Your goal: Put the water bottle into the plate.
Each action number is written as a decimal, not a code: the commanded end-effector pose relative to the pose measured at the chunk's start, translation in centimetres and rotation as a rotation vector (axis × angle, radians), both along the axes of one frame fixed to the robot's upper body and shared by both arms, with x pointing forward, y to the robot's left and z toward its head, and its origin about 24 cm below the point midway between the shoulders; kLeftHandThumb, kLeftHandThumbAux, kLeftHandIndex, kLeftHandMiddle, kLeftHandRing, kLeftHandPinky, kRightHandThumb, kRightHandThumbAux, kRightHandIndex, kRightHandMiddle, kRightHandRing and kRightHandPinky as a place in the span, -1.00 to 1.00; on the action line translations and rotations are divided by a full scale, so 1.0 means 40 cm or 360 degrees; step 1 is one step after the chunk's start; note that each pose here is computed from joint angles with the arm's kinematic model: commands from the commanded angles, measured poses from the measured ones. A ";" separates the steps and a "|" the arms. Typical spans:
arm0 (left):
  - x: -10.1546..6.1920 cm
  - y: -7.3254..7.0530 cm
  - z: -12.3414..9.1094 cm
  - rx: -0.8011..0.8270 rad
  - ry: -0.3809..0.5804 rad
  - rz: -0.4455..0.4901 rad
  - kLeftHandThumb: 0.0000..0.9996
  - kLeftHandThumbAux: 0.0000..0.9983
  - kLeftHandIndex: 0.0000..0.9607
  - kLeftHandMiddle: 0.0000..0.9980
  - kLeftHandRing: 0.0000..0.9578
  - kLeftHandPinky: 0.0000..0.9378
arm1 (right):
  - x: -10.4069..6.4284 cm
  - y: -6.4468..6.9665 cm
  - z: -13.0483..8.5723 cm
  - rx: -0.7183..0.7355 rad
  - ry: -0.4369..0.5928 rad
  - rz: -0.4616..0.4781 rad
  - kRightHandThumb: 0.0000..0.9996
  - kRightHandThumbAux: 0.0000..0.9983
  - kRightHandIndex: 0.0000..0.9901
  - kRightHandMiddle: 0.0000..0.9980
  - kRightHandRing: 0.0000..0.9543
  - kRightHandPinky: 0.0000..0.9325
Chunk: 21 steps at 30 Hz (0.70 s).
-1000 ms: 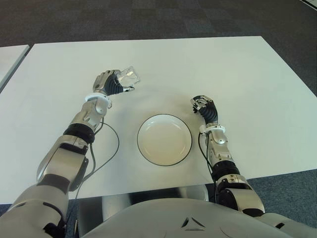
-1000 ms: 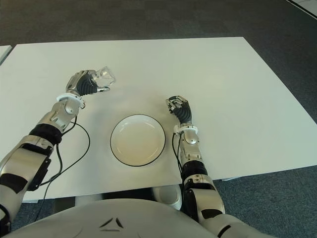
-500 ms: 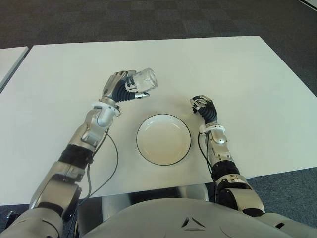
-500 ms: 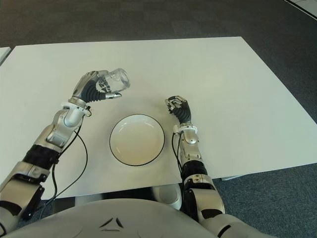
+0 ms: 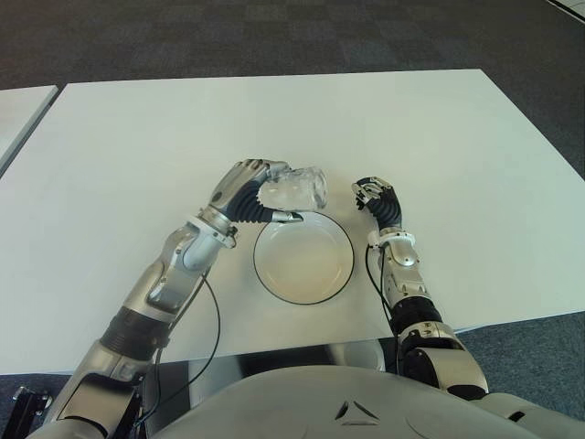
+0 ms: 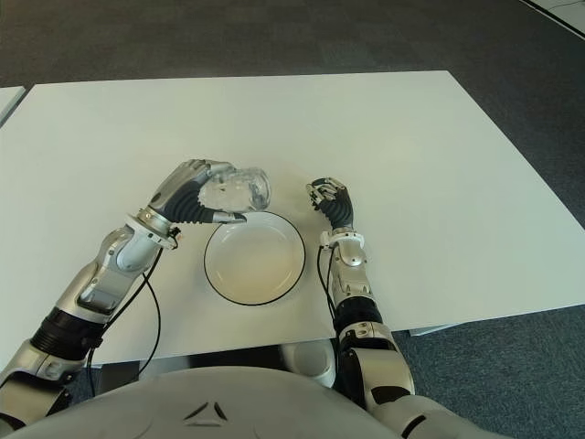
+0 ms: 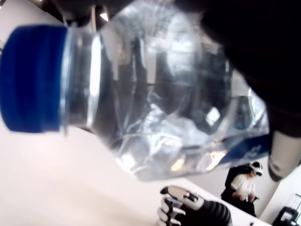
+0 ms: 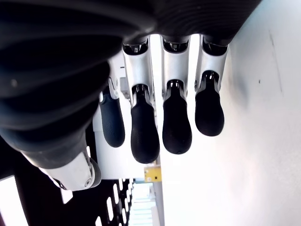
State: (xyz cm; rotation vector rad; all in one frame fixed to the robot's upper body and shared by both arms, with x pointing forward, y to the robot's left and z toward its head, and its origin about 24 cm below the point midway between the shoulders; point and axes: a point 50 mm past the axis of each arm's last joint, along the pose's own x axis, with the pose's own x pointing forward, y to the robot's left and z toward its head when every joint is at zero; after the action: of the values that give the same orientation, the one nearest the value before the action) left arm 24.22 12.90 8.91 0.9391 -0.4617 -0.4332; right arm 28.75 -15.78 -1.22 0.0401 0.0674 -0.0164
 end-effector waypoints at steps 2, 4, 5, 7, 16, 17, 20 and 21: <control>-0.027 -0.021 -0.011 0.0075 0.0075 -0.0107 0.71 0.34 -0.17 0.08 0.81 0.78 | -0.020 0.000 -0.034 0.0018 0.0117 -0.0016 0.41 0.46 -0.11 0.39 0.43 0.47; -0.043 -0.034 -0.031 0.0109 0.0149 -0.0164 0.71 0.34 -0.17 0.08 0.81 0.79 | -0.020 0.000 -0.034 0.0019 0.0115 -0.0015 0.41 0.46 -0.11 0.39 0.43 0.47; -0.047 -0.037 -0.035 0.0117 0.0165 -0.0177 0.71 0.34 -0.17 0.08 0.81 0.80 | -0.020 0.000 -0.033 0.0019 0.0115 -0.0015 0.41 0.46 -0.11 0.39 0.43 0.47; -0.055 -0.045 -0.055 0.0160 0.0217 -0.0207 0.71 0.34 -0.17 0.08 0.81 0.81 | -0.020 0.000 -0.033 0.0019 0.0115 -0.0013 0.41 0.46 -0.11 0.39 0.43 0.48; -0.057 -0.066 -0.146 0.0396 0.0367 -0.0260 0.71 0.34 -0.17 0.09 0.81 0.83 | -0.019 0.000 -0.032 0.0019 0.0118 -0.0015 0.41 0.46 -0.11 0.39 0.43 0.47; -0.060 -0.067 -0.157 0.0411 0.0381 -0.0265 0.71 0.34 -0.17 0.09 0.81 0.84 | -0.019 0.001 -0.032 0.0021 0.0118 -0.0016 0.41 0.46 -0.11 0.39 0.43 0.46; -0.067 -0.071 -0.181 0.0439 0.0403 -0.0279 0.71 0.34 -0.17 0.09 0.81 0.84 | -0.019 0.001 -0.031 0.0022 0.0120 -0.0020 0.41 0.46 -0.11 0.39 0.43 0.47; -0.069 -0.071 -0.184 0.0444 0.0404 -0.0280 0.71 0.34 -0.17 0.09 0.81 0.84 | -0.019 0.001 -0.031 0.0022 0.0121 -0.0021 0.41 0.46 -0.11 0.39 0.43 0.47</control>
State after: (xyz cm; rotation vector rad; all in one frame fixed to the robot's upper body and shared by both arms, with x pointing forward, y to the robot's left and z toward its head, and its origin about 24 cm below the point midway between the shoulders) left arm 21.50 10.33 1.96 1.0897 -0.2397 -0.7749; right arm 28.72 -15.72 -1.26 0.0410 0.0736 -0.0180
